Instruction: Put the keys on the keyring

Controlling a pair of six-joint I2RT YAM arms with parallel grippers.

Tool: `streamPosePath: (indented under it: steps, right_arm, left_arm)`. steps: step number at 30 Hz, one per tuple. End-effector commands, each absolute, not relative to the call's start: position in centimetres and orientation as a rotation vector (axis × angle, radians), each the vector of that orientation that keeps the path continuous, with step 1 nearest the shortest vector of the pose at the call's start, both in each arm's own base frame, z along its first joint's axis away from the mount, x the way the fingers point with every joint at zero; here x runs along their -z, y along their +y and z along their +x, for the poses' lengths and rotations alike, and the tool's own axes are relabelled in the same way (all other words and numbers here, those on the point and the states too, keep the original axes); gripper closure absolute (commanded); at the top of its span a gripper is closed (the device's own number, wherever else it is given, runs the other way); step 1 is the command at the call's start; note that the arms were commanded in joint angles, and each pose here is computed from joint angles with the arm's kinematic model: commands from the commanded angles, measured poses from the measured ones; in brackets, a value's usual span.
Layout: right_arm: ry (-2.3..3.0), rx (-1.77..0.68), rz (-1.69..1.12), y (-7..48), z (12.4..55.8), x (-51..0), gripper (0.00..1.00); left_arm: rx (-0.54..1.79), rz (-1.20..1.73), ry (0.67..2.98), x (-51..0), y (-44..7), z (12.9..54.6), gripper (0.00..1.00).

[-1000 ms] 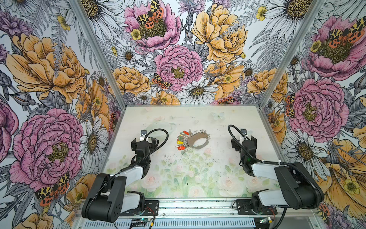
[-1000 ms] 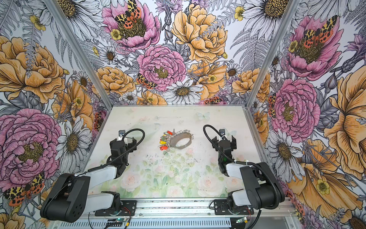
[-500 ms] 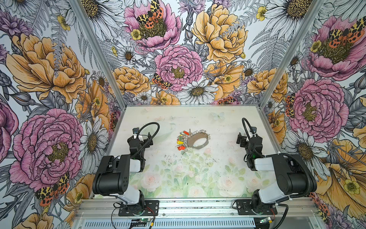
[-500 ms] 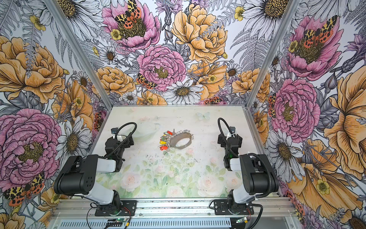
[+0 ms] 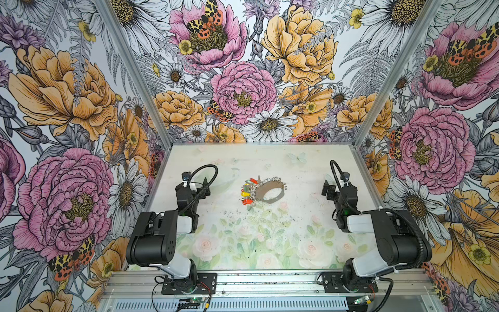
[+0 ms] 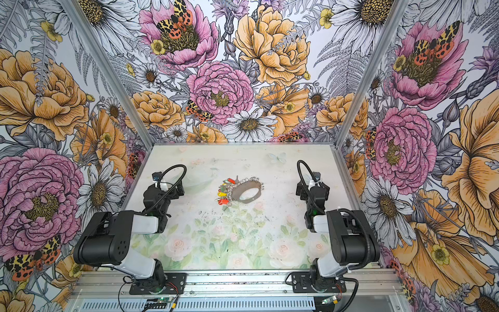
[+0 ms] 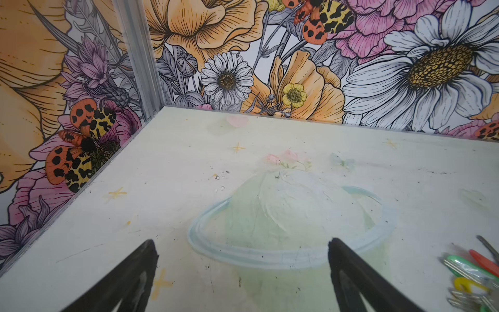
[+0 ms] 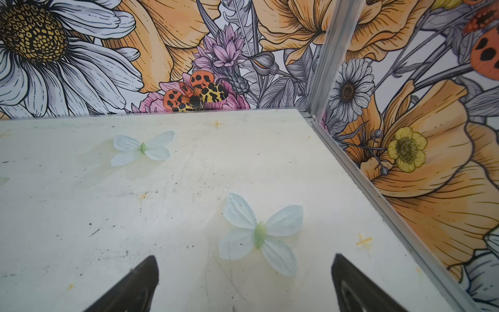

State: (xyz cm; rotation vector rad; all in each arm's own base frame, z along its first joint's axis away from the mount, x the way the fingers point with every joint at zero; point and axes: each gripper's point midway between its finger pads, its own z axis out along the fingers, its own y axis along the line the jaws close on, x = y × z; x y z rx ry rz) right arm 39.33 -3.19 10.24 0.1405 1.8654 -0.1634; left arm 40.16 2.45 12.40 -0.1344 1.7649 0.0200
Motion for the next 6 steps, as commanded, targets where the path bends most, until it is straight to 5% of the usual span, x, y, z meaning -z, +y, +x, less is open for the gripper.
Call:
streamPosePath:
  steps: [1, 6]
  right_arm:
    - [1.839, 0.146, 0.130, -2.99, 40.13, -11.26, 0.01]
    - [1.832, 0.147, 0.131, -3.02, 40.03, -11.36, 0.01]
  left_arm:
    - [0.007, -0.104, 1.751, -13.00, 1.90, 40.57, 0.01]
    - [0.007, -0.104, 1.753, -12.94, 1.89, 40.57, 0.01]
